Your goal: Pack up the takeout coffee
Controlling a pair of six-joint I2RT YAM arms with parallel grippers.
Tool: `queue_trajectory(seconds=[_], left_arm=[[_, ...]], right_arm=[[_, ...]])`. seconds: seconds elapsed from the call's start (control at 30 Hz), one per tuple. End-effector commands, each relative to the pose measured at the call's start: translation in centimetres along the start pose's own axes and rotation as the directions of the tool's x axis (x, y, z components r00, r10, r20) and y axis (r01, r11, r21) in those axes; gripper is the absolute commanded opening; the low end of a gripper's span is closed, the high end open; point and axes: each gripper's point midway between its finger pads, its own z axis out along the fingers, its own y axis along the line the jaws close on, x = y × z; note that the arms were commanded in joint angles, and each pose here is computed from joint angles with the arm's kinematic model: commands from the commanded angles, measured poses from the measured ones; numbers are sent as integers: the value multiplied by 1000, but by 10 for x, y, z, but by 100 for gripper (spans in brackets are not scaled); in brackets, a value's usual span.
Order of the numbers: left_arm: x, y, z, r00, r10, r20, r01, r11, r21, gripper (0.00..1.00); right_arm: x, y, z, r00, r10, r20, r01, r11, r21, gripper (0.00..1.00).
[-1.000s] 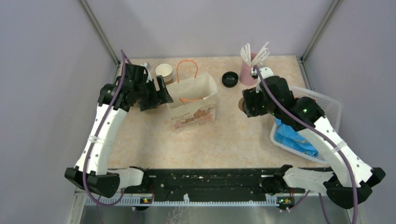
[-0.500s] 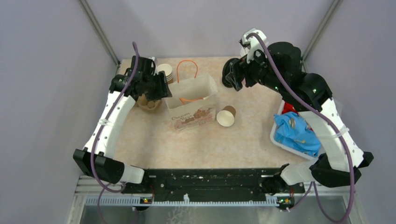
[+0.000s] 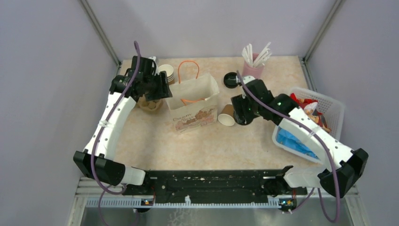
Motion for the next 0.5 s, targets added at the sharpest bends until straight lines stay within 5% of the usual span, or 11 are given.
queue_trajectory(seconds=[0.0, 0.23, 0.37, 0.47], left_arm=[[-27, -15, -33, 993, 13, 119, -20, 998, 59, 68], [-20, -31, -58, 991, -20, 134, -2, 987, 161, 78], [-2, -28, -55, 995, -42, 92, 26, 985, 170, 77], [10, -25, -73, 994, -26, 106, 6, 984, 179, 86]], right_arm=[[46, -17, 29, 986, 149, -80, -144, 987, 74, 65], [124, -35, 89, 923, 302, -239, -258, 945, 198, 68], [142, -39, 102, 908, 316, -275, -254, 938, 238, 73], [149, -41, 104, 906, 314, -283, -247, 937, 247, 78]])
